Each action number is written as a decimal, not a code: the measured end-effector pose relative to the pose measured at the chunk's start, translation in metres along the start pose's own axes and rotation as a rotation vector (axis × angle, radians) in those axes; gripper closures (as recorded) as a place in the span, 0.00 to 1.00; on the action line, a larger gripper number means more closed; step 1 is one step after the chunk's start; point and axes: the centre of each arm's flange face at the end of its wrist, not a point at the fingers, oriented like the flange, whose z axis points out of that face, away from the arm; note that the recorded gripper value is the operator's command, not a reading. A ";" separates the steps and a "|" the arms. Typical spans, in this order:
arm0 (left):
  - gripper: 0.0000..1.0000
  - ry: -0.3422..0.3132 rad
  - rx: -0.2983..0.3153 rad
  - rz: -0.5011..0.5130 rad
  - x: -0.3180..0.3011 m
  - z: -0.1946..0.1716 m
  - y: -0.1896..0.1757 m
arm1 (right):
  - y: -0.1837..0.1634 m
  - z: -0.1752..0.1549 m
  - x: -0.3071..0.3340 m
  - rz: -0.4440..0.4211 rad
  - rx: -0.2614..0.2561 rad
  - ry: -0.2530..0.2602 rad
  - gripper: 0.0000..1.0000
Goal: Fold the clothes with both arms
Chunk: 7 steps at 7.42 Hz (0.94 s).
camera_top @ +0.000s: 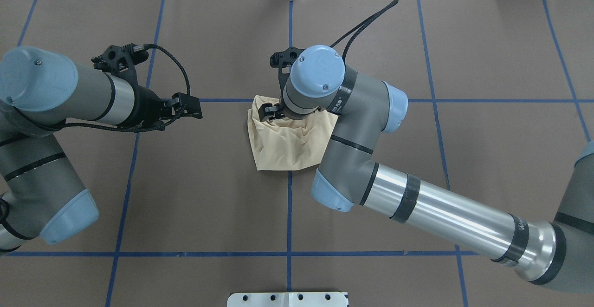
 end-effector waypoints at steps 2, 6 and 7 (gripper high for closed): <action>0.01 -0.008 -0.002 -0.003 -0.005 0.001 0.001 | 0.001 0.019 -0.007 -0.111 0.021 0.049 0.01; 0.01 -0.011 -0.002 -0.004 -0.008 0.001 0.000 | -0.027 0.049 -0.025 -0.129 0.029 0.125 0.01; 0.01 -0.012 -0.001 -0.004 -0.009 0.001 0.000 | -0.033 0.057 -0.019 -0.124 0.035 0.140 0.01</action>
